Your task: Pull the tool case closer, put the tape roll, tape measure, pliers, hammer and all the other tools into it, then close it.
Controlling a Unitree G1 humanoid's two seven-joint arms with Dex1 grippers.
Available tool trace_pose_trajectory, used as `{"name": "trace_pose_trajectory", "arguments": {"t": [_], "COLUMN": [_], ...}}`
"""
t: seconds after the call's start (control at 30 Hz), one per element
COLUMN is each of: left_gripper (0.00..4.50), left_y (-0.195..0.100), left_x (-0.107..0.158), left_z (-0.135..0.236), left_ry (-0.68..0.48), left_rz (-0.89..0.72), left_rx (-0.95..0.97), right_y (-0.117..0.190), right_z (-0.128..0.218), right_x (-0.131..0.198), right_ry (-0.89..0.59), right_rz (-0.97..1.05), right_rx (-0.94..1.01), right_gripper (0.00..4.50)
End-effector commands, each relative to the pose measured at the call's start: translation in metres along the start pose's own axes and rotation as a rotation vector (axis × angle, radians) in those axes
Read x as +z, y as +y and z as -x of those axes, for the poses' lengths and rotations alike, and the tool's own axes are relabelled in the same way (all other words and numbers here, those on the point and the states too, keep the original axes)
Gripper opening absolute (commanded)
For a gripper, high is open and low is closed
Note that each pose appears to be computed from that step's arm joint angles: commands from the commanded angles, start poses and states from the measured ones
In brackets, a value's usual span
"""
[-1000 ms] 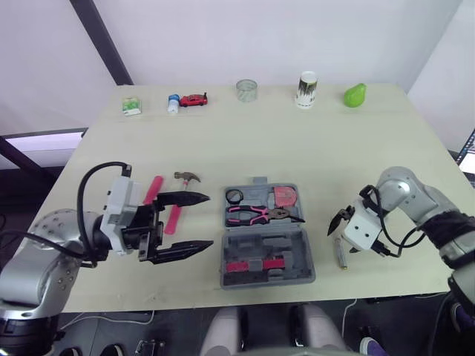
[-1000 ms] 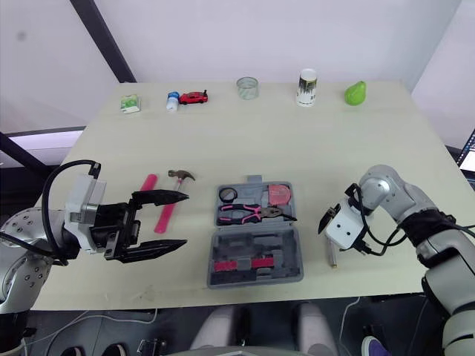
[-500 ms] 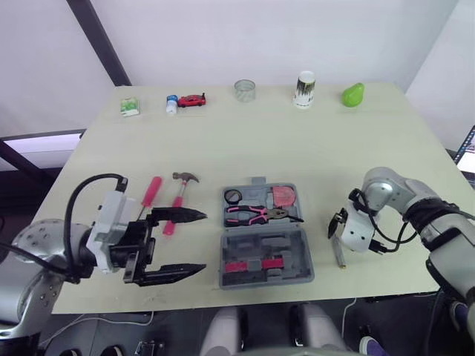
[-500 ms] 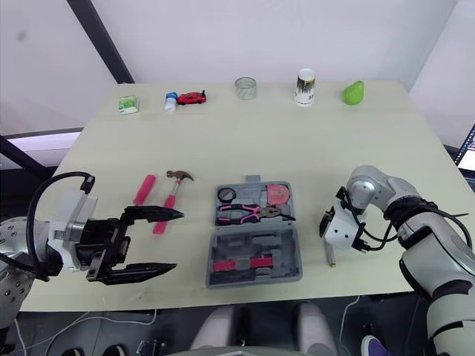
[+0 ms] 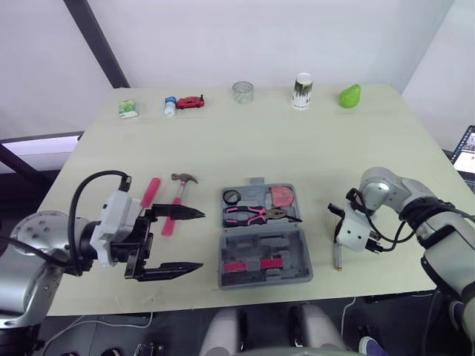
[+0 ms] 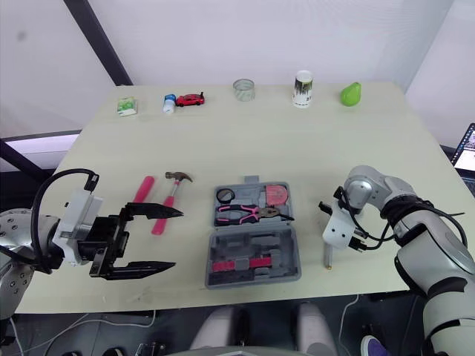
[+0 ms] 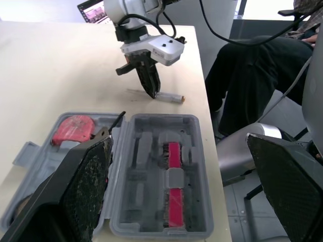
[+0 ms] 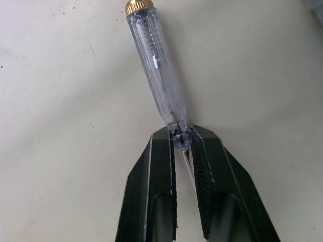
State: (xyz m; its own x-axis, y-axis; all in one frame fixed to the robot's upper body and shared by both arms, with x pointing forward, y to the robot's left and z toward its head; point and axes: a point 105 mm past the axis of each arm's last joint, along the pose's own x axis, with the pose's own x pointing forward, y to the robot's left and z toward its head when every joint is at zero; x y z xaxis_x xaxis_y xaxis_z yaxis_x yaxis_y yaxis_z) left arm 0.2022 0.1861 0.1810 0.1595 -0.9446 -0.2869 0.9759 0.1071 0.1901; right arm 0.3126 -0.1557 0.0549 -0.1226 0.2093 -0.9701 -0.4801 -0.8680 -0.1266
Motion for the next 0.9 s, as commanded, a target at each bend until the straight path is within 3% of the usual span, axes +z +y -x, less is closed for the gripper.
{"name": "trace_pose_trajectory", "arguments": {"t": [0.03,0.33,0.43,0.6,0.8,0.9], "left_gripper": [4.5,4.5,4.5,4.5,4.5,4.5], "left_y": [0.003,0.003,0.003,0.005,0.008,0.01], "left_x": [0.003,0.005,0.005,0.01,0.013,0.018], "left_z": [-0.001,-0.004,-0.006,-0.01,-0.017,-0.023], "left_ry": [0.001,-0.01,-0.015,-0.045,-0.075,-0.106], "left_rz": [-0.031,-0.039,-0.038,-0.046,-0.049,-0.066], "left_rx": [0.002,0.002,-0.001,-0.005,-0.037,-0.068], "right_y": [0.003,0.018,0.028,0.037,0.069,0.068], "right_z": [-0.001,0.034,0.047,0.058,0.054,0.039], "right_x": [0.001,-0.007,0.006,0.01,0.004,0.01], "right_ry": [-0.016,-0.072,-0.166,-0.176,-0.047,-0.102], "right_rz": [-0.032,-0.39,-0.497,-0.843,-1.51,-1.904], "right_rx": [-0.006,-0.196,-0.3,-0.503,-0.72,-0.766], "right_gripper": [0.04,0.04,0.04,0.04,0.04,0.04]}}
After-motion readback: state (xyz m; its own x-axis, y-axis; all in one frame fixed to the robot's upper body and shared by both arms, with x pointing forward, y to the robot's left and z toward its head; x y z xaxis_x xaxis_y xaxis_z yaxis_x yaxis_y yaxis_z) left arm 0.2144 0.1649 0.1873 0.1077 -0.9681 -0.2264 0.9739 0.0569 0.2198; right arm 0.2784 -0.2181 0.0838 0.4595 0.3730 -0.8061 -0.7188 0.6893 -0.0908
